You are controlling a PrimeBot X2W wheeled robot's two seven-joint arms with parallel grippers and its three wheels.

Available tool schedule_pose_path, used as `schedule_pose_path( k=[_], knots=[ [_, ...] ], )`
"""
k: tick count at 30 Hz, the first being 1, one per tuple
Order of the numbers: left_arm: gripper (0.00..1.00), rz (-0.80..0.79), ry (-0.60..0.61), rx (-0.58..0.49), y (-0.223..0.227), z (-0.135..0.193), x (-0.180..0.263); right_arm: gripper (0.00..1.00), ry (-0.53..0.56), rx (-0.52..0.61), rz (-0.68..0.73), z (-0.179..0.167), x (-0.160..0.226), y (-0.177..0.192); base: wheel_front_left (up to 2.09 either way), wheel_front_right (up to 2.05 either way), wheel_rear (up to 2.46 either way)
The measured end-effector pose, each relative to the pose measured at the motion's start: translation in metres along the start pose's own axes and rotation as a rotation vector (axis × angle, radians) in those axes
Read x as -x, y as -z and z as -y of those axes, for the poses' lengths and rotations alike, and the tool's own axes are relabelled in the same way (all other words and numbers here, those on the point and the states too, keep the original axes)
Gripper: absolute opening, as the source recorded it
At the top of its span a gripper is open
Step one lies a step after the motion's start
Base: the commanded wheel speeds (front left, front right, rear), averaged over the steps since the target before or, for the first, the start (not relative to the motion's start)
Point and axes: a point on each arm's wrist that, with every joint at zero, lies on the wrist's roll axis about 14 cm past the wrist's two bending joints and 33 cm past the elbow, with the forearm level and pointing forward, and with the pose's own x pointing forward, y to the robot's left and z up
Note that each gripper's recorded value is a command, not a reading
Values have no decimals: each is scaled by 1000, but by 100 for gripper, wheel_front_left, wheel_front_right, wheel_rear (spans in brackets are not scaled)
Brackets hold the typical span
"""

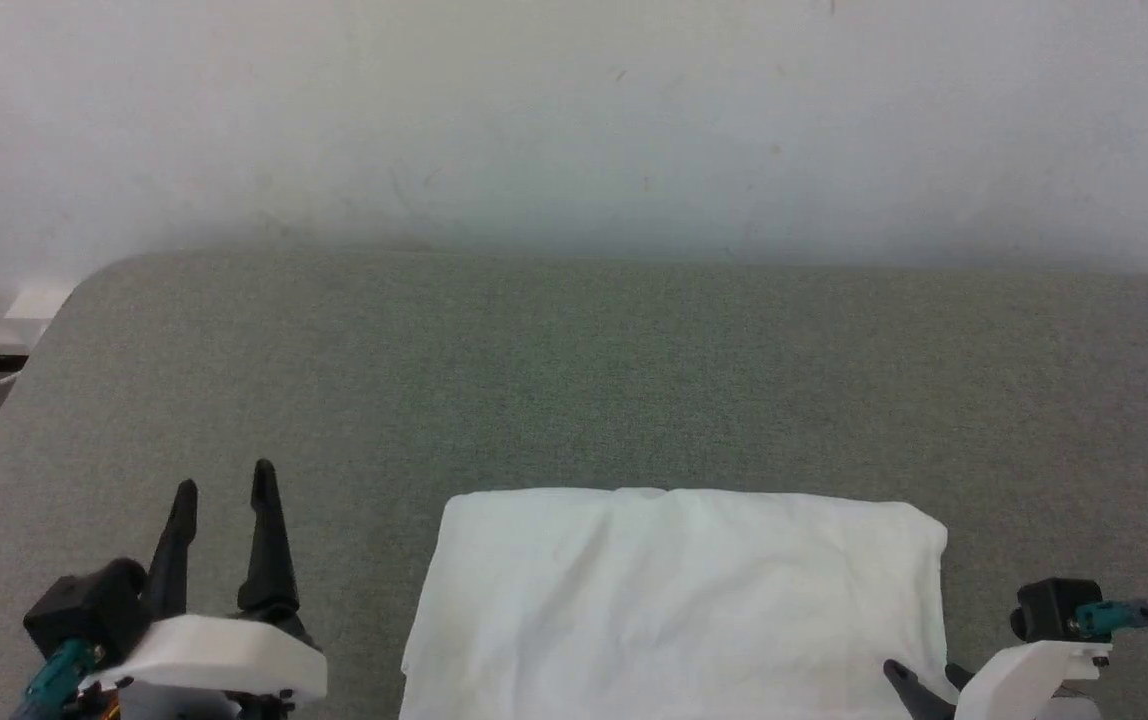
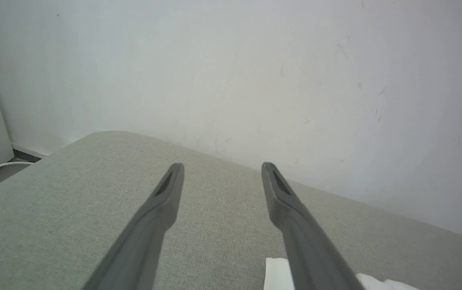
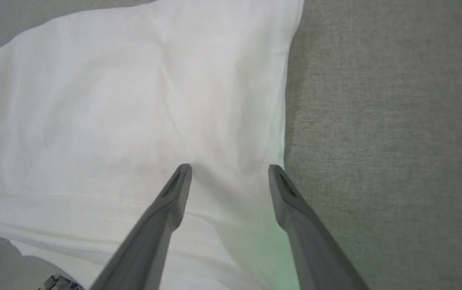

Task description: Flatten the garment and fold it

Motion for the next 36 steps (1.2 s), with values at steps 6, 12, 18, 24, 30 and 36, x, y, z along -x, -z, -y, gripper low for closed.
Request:
schedule_pose_path(
  k=[6,12,18,24,30,36],
  knots=[
    [100,13,-9,-41,9,-10,13,100,69,5,-62,12,-8,19,0,0,0],
    [100,-3,-15,-68,21,-15,11,100,70,-7,-108,12,-18,28,0,0,0],
    [100,-46,-8,-87,39,-16,9,0,23,11,-154,0,-29,34,0,0,0],
    [100,-62,-2,-84,46,-17,11,0,9,14,-90,-7,-30,27,0,0,0],
    [100,-107,28,-70,62,-11,15,0,61,-52,41,16,-21,5,0,0,0],
    [100,-110,47,-63,65,-4,16,0,198,-80,99,72,-3,-14,0,0,0]
  ],
)
